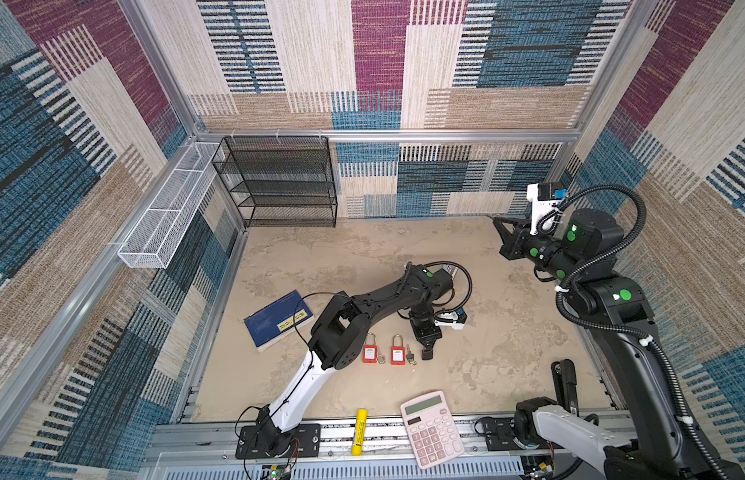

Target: Lock with the key

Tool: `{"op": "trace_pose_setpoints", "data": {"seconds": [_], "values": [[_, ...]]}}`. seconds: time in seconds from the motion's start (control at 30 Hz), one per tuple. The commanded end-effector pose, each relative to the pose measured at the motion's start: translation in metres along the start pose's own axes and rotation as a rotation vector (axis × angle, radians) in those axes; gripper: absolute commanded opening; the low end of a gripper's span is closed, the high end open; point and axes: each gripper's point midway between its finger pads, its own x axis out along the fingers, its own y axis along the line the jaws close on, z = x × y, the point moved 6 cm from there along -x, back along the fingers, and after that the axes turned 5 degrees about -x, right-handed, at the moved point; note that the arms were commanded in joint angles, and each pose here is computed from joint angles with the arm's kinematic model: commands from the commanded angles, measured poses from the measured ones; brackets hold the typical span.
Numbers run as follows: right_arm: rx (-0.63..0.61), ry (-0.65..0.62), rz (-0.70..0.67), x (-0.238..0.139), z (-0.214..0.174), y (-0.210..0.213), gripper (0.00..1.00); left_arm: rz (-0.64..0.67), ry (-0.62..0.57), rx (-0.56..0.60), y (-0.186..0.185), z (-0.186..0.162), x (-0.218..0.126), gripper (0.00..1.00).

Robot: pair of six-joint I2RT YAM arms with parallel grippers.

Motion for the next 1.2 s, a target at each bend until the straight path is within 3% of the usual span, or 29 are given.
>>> {"op": "trace_pose_setpoints", "data": {"seconds": [0.0, 0.6, 0.93, 1.17], "values": [[-0.017, -0.03, 0.009, -0.001, 0.005, 0.002, 0.0, 0.0, 0.017, -0.004, 0.001, -0.002, 0.003, 0.12], [-0.016, -0.028, 0.017, 0.0, 0.004, 0.002, 0.0, 0.03, -0.002, 0.004, 0.001, 0.003, -0.006, 0.34], [0.005, -0.041, 0.03, -0.011, 0.008, 0.007, 0.0, 0.063, -0.047, -0.006, -0.004, 0.005, -0.028, 0.36], [0.073, -0.022, 0.051, -0.009, -0.009, 0.006, 0.0, 0.158, -0.21, -0.05, 0.001, 0.001, -0.068, 0.35]]}}
